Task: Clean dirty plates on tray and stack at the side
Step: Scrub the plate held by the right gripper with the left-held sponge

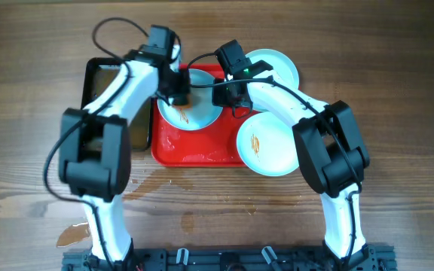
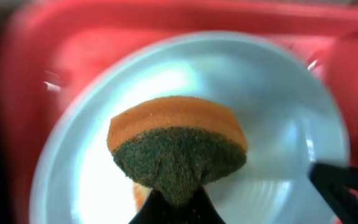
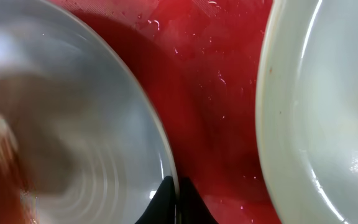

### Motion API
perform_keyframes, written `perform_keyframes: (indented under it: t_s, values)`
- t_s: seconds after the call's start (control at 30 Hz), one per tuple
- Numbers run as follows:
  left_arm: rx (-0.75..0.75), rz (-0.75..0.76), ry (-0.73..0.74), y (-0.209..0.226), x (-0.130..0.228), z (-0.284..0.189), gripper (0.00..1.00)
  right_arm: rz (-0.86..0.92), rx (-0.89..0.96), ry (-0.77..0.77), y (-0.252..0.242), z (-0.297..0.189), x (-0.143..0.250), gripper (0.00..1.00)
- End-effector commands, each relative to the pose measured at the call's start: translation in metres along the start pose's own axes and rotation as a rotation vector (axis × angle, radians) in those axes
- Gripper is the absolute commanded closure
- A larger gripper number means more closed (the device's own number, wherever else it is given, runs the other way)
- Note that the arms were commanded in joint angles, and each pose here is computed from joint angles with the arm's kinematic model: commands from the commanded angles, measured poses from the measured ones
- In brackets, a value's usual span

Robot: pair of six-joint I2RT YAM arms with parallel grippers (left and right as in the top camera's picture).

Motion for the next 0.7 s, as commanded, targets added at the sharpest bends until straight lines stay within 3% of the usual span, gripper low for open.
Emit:
perform_keyframes:
  t_s: [0.0,0.1,0.2,0.3,0.37,0.47,0.53,0.6,0.67]
  values:
    - [-0.023,-0.100,0.072,0.010,0.010,0.029,0.96,0.012,0.022,0.029,-0.004,0.017,0.005,0.96]
    - [-0.006,-0.145,0.104,0.007,0.015,0.027,0.96,0.011,0.015,0.029,-0.003,0.017,0.005,0.96]
    - [0.084,-0.142,0.266,-0.014,0.043,0.024,0.96,0.006,-0.004,0.031,-0.001,0.017,0.004,0.96]
    - [0.081,-0.011,0.381,-0.032,0.068,0.021,0.96,-0.014,-0.023,0.044,0.001,0.016,0.006,0.96]
    - [0.007,-0.004,0.291,-0.026,0.054,0.026,0.96,-0.014,-0.031,0.046,0.002,0.016,0.006,0.96]
    - [-0.285,-0.206,0.008,0.011,0.014,0.028,0.96,-0.015,-0.030,0.047,0.001,0.016,0.006,0.96]
    - [-0.393,-0.257,-0.077,0.024,0.005,0.024,0.96,-0.015,-0.030,0.047,0.001,0.016,0.006,0.96]
    - [-0.481,-0.301,-0.128,0.032,0.002,0.020,0.96,-0.015,-0.031,0.046,0.002,0.016,0.006,0.96]
    - [-0.438,-0.297,-0.077,0.028,0.008,0.022,0.96,-0.015,-0.032,0.044,0.002,0.016,0.005,0.96]
Point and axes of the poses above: each gripper's point midway between its finger pads, its own z axis out along the fingers, its own y axis along the line the jaws close on, x = y × z, the point moved 7 cm from there along -z, back along the fingers, and after that the axes turned 4 degrees about z, right-handed, at the moved point
